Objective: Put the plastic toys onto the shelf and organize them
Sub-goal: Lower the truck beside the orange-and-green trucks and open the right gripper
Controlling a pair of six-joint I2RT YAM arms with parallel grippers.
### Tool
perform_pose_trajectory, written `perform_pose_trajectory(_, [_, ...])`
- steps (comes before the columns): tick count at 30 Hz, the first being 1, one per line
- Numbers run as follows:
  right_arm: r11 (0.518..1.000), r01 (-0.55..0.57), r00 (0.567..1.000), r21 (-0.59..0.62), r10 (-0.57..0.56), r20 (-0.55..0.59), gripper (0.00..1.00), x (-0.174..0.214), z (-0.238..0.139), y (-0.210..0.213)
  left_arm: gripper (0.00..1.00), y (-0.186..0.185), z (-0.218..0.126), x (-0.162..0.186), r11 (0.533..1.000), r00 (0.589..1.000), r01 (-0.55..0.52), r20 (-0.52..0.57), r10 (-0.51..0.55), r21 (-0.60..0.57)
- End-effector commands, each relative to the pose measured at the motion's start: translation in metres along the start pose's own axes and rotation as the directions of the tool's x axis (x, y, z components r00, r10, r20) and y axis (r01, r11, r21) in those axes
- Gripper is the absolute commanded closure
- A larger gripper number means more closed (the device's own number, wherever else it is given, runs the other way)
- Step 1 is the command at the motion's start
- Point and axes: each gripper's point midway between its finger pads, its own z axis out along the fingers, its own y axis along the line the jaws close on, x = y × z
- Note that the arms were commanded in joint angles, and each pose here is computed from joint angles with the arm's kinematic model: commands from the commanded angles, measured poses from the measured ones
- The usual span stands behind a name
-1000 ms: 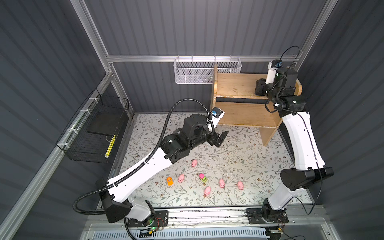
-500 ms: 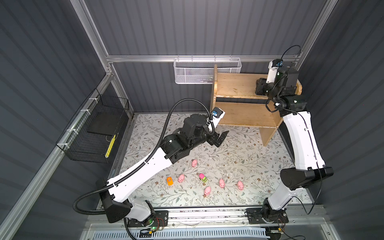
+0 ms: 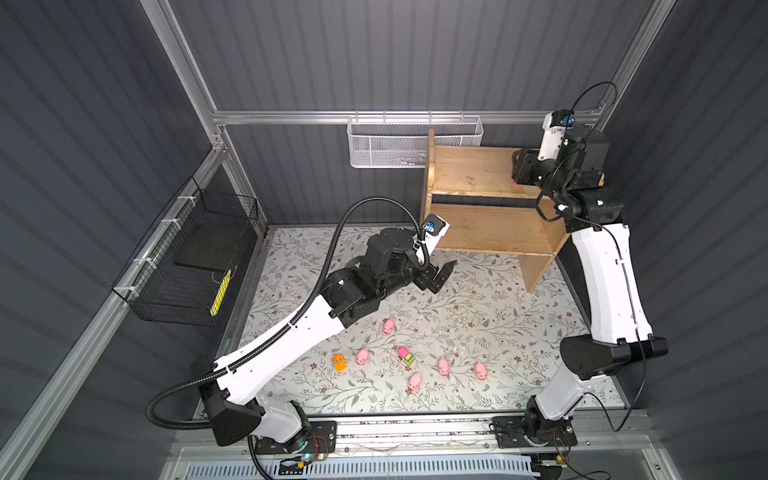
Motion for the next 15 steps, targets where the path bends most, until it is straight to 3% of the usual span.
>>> perform_pose_trajectory(1, [1.000, 0.003, 1.000, -0.009, -0.003, 0.028, 0.47, -0.014, -0.015, 0.001, 0.00, 0.005, -0.011, -0.008, 1.000, 0.999, -0.009, 0.034, 0.010, -0.017])
perform_pose_trajectory(15, [0.999, -0.051, 0.997, -0.020, 0.050, -0.057, 0.42, 0.037, -0.013, 0.001, 0.00, 0.005, -0.017, -0.004, 1.000, 0.999, 0.011, 0.034, -0.011, -0.013])
